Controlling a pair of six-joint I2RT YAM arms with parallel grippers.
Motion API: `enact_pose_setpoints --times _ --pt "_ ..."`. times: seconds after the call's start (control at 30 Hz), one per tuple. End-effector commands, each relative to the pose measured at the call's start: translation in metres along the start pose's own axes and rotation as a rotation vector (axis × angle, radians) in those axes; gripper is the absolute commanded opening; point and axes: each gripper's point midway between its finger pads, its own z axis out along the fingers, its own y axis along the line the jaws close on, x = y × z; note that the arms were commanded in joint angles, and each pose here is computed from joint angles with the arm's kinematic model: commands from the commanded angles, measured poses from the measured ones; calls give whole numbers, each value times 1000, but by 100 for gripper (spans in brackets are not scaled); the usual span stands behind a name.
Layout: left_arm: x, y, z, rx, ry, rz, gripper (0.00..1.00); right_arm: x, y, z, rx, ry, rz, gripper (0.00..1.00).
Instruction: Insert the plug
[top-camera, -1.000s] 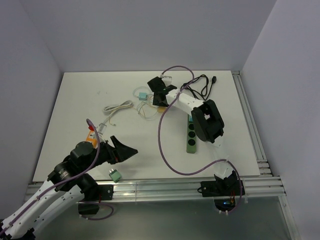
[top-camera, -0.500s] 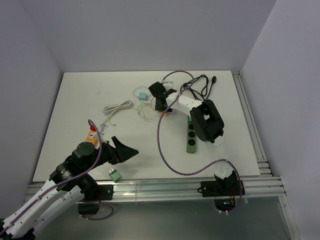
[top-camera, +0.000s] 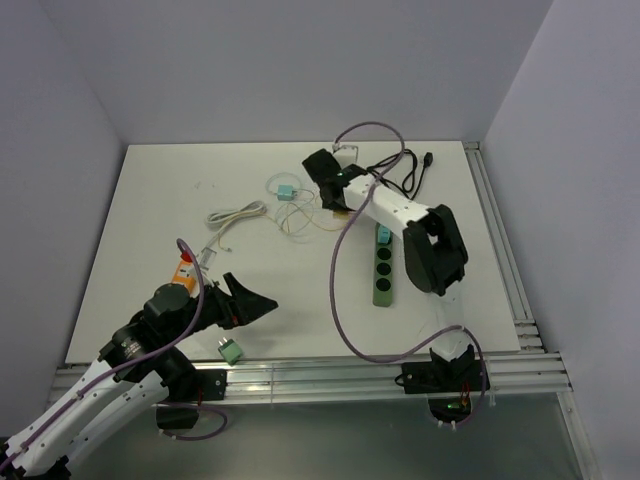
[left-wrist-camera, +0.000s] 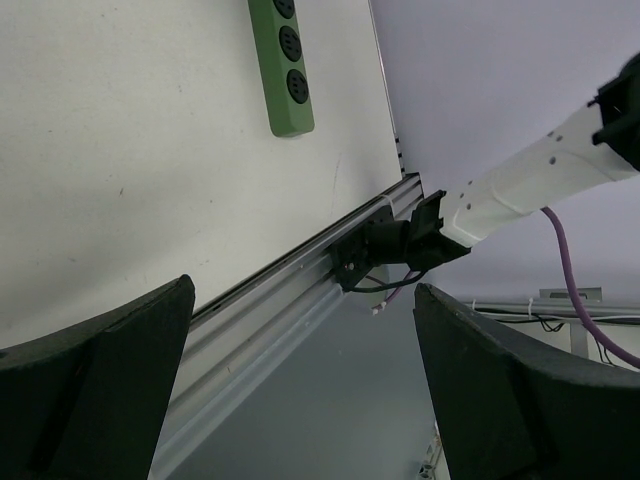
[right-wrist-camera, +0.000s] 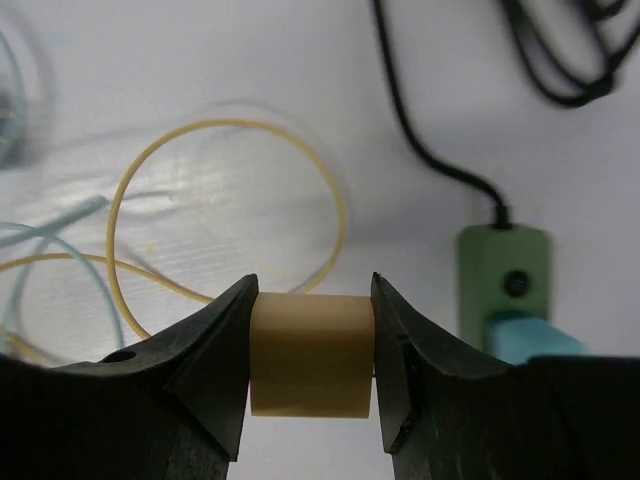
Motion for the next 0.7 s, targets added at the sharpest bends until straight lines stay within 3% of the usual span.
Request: enact_pose_setpoints --times 0.0,0.17,0.37,0.67 --pt "-9 -12 -1 34 -30 12 97 -110 -48 -112 39 -316 126 0" --pt "-11 -10 1 19 -36 15 97 -164 -86 -231 46 -616 192 0" --pt "-16 -11 4 11 -50 21 96 -195 -121 -377 -221 -866 334 0" --pt "-18 -9 4 1 -66 17 96 -207 -140 -457 -543 -1061 402 0"
